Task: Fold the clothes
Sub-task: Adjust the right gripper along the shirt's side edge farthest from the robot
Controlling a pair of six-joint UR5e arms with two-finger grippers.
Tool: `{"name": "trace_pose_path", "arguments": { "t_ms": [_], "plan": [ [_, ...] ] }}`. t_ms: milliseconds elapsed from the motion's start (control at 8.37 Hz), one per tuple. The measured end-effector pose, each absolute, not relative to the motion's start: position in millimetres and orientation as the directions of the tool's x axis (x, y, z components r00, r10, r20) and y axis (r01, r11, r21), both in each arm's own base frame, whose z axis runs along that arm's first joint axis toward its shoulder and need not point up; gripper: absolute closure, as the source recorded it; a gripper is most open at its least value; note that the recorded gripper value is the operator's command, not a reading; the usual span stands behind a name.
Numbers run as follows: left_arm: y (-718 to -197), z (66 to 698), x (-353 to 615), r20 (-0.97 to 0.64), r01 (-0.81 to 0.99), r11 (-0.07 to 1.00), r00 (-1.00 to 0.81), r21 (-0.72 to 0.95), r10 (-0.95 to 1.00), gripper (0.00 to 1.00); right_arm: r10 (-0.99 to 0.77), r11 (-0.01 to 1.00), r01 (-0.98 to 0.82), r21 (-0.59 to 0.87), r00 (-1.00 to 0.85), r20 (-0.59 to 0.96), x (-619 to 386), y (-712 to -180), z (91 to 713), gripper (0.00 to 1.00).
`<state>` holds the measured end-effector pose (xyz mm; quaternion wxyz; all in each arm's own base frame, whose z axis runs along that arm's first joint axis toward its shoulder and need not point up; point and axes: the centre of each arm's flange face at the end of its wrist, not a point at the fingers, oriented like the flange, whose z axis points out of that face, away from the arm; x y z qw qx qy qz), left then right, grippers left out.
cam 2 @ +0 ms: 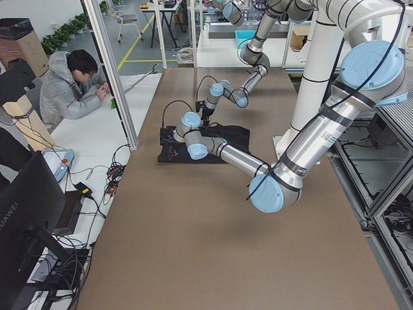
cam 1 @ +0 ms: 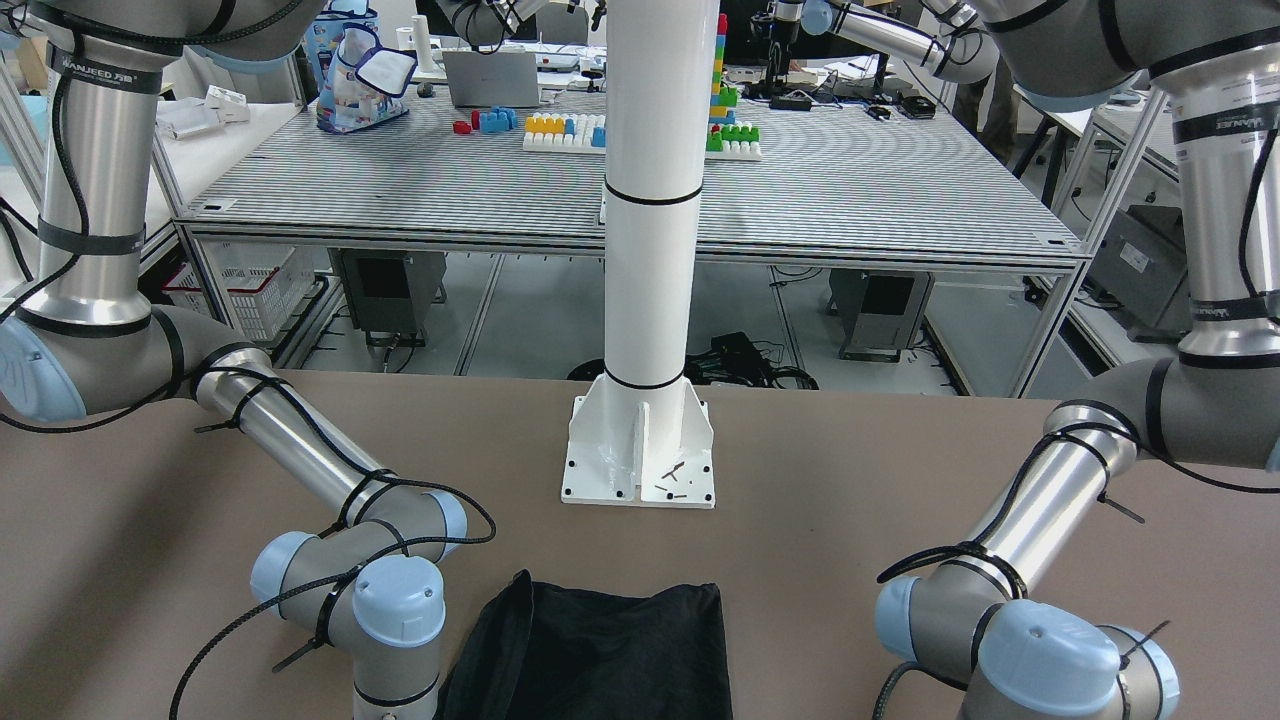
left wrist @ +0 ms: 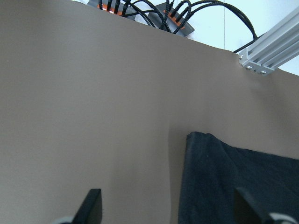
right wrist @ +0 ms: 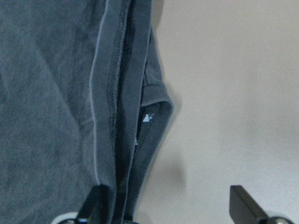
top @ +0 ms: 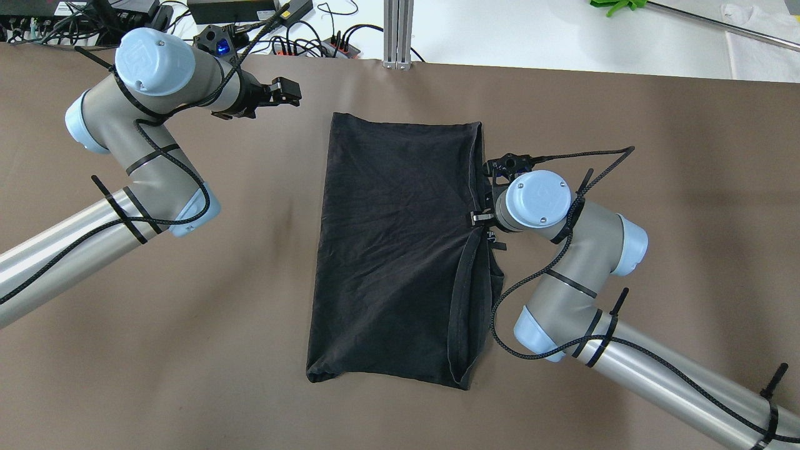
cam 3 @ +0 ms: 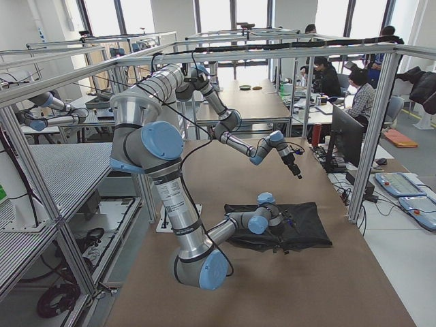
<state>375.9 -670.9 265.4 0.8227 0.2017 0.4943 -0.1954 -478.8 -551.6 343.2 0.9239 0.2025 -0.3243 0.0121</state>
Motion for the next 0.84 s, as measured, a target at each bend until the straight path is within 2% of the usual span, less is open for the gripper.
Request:
{"name": "trace_pose_path", "arguments": {
  "t_ms": [837],
  "plan": [
    [-671,264,377,-0.892,0.520,0.843,0.435,0.138,-0.122,0.00,-0.091,0.916,-0.173,0.362,0.789,0.607,-487,-583,327,0.06]
  ]
}}
